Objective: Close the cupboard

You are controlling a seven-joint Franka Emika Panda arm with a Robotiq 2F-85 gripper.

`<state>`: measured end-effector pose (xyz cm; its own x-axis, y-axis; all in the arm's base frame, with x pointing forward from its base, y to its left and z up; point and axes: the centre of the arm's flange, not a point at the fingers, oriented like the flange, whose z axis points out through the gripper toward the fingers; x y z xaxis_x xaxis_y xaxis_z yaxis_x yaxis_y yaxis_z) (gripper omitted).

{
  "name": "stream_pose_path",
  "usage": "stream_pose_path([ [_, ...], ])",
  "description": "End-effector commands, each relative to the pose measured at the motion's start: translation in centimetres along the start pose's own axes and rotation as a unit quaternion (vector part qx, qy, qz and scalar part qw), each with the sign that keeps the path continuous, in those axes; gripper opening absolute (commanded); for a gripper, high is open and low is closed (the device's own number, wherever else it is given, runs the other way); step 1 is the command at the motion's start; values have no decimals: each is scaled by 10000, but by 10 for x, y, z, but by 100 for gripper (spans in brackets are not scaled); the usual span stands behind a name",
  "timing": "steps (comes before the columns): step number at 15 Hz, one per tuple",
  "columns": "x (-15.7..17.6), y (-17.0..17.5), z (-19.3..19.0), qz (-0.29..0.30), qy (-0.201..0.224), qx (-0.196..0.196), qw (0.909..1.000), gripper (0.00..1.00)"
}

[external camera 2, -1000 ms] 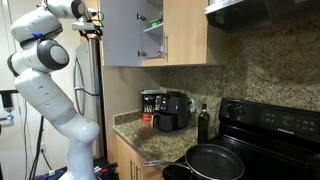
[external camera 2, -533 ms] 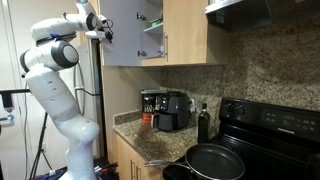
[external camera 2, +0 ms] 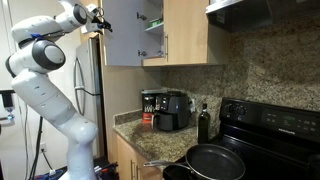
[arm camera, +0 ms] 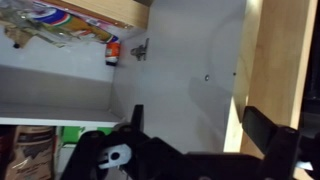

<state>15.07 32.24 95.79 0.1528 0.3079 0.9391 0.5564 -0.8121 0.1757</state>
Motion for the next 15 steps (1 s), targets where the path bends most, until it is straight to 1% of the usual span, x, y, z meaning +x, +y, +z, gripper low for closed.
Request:
stream_pose_path([
  [1,-27,82,-22,43,-95,-975,9952,100],
  [3,-43,136,-23,201,-244,-1480,9885,100],
  [4,-56,163,-23,309,-393,-1709,9840,100],
  [5,-69,183,-21,451,-718,-1815,9797,100],
  [6,-78,186,-23,653,-1084,-1699,9773,100],
  [7,-85,186,-25,796,-1374,-1706,9725,100],
  [8,-85,175,-34,954,-1657,-1491,9702,100],
  [9,-84,163,-45,1111,-1784,-1138,9710,100],
  [11,-77,129,-84,1287,-2004,-537,9697,100],
  [14,-71,70,-142,1401,-2118,430,9663,100],
  [15,-68,51,-165,1423,-2151,747,9633,100],
])
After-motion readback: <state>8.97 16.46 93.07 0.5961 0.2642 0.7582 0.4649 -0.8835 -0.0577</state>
